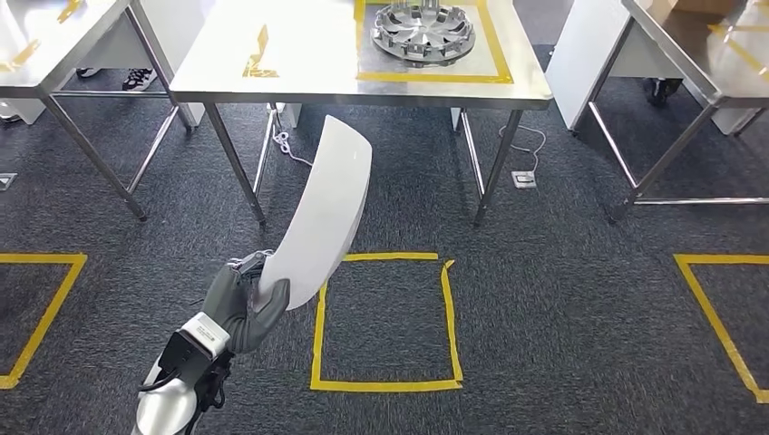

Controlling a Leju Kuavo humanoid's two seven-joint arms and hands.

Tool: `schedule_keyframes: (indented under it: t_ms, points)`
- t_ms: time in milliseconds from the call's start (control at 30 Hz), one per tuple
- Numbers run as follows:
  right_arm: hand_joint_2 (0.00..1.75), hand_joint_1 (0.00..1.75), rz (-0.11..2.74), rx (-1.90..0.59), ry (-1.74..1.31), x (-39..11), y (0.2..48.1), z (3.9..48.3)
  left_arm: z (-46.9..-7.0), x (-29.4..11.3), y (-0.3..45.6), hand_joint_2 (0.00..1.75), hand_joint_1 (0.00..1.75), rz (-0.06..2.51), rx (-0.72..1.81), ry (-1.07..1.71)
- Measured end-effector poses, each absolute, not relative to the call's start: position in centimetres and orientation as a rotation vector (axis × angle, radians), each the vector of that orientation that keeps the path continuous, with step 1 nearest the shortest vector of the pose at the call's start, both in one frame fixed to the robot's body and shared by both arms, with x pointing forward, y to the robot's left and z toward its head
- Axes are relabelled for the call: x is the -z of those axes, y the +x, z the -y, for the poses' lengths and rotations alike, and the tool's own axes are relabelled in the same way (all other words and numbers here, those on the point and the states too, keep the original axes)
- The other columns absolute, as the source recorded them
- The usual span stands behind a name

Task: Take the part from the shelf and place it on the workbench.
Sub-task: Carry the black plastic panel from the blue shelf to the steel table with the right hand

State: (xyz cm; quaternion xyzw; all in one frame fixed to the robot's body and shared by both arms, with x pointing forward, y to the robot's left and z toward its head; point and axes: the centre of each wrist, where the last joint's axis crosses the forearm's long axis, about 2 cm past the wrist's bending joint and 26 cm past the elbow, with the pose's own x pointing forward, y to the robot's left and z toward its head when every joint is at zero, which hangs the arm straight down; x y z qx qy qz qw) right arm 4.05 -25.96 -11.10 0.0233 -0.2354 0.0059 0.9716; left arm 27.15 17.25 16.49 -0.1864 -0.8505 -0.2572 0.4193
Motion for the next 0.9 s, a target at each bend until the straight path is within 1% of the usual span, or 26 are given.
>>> schedule_keyframes:
  t_ms: [900]
  points:
    - [0.0, 0.0, 0.483, 0.022, 0.076, 11.01, 4.61, 25.62, -17.1, -16.33, 27.28, 1.75, 1.75, 2.111, 0.656, -0.485]
